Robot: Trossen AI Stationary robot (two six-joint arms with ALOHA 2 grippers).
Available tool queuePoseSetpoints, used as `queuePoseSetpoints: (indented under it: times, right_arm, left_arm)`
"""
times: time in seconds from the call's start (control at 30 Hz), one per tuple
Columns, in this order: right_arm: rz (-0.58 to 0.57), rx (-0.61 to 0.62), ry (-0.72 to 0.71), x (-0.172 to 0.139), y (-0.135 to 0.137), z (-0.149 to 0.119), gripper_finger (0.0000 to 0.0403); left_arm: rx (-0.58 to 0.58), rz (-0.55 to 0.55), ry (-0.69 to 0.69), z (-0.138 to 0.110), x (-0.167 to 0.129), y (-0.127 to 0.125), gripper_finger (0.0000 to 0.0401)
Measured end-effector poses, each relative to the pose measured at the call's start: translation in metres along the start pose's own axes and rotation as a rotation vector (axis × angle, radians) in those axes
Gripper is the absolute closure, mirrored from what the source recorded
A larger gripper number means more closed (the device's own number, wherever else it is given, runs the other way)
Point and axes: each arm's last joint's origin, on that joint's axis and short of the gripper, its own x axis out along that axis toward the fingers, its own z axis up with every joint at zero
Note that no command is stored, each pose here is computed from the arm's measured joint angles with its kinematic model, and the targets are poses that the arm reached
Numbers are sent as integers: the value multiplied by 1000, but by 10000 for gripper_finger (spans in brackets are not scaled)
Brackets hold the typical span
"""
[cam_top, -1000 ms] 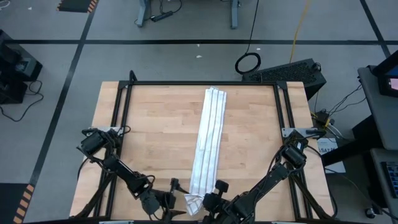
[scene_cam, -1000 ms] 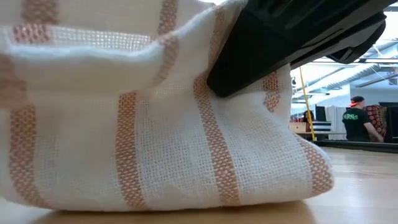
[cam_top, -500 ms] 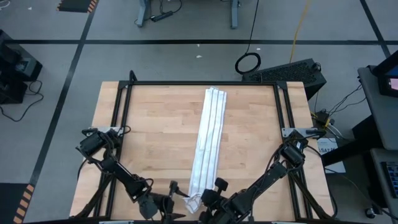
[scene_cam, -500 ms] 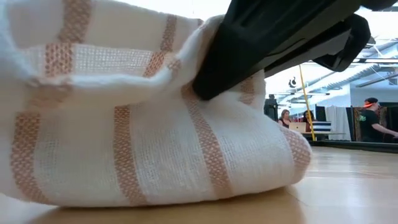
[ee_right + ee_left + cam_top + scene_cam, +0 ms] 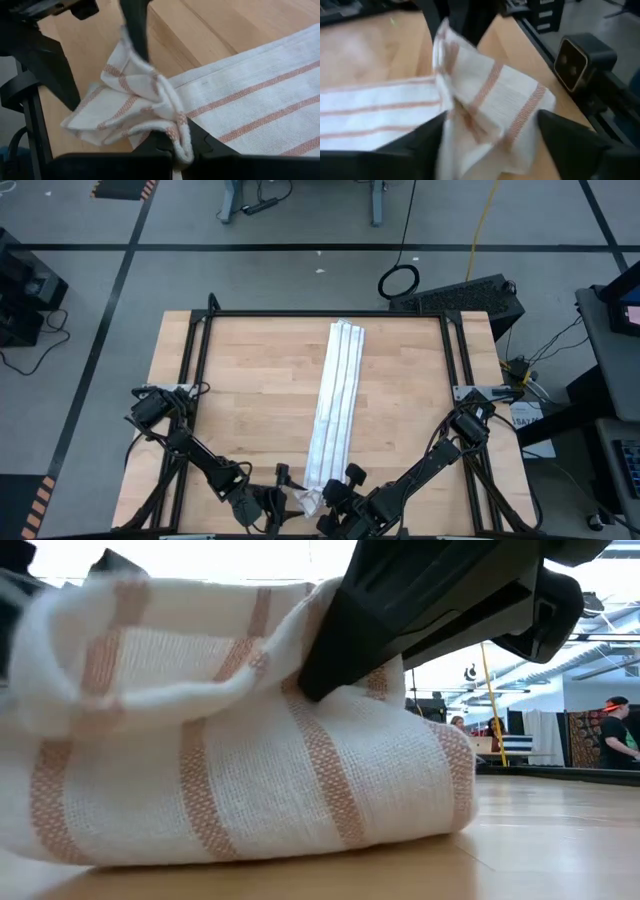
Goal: Roll towel into tight, uniform cylinder
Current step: Roll the white brown kitchen towel
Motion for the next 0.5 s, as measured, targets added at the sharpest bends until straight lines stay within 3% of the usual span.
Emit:
queuePoseSetpoints:
  times: [0.2,0.3,0.5]
  right_arm:
    - [-17,0,-38,0,0,1,403]
    - [-34,-1,-65,0,-1,2,403]
    - [-107,-25,-104,6,-10,8,403]
  left_arm:
    - [-14,68,42,-5,3,7,285]
    - [42,103,37,-4,4,9,376]
    - [137,183,48,-1,10,24,388]
